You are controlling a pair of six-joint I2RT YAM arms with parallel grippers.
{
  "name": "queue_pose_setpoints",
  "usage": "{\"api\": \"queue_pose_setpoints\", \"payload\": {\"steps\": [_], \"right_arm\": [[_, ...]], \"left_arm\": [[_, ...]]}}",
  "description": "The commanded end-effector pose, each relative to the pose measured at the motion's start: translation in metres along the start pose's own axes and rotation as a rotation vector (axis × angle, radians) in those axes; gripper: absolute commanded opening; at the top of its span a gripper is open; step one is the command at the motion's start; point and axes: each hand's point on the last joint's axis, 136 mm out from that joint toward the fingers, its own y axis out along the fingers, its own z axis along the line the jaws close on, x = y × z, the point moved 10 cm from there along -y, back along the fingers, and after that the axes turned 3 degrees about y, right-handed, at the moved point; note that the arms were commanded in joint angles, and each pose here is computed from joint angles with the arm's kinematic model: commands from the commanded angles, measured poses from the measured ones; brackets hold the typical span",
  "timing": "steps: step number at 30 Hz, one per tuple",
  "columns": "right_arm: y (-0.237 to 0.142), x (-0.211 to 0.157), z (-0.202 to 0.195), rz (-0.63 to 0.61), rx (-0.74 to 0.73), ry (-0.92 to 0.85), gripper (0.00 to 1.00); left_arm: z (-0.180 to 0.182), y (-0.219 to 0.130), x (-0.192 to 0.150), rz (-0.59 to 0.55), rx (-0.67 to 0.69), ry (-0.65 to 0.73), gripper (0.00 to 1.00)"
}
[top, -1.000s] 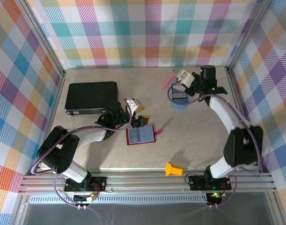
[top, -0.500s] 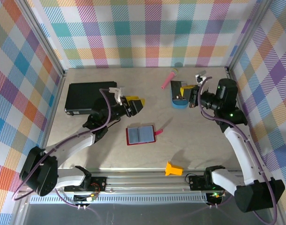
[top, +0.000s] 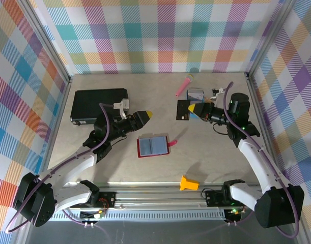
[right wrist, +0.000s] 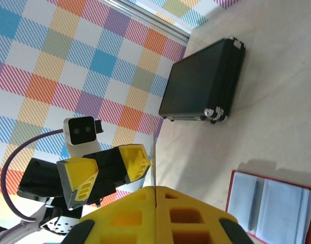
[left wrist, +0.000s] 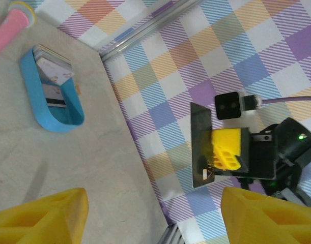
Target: Put the credit cards into the card holder
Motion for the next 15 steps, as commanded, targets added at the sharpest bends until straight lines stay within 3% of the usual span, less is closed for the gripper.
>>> {"api": "queue_pose_setpoints", "payload": {"steps": [1, 6, 12, 15], "right_arm": [[0.008, -0.003, -0.003, 0.027, 0.056, 0.085, 0.0], [0.015, -0.011, -0.015, 0.07, 0.018, 0.14, 0.0], [0.026, -0.024, -0.029, 0.119, -0.04, 0.144, 0.0], [0.042, -0.037, -0.037, 0.161, -0.065, 0.136, 0.0]], "left_arm": [[0.0, 0.002, -0.003, 0.008, -0.047, -0.063, 0.69], [0.012, -0.003, -0.005, 0.008, 0.02, -0.126, 0.66], [0.049, -0.035, -0.009, 0.034, 0.283, -0.217, 0.64], [0.061, -0.047, -0.014, 0.073, 0.315, -0.217, 0.65]]}}
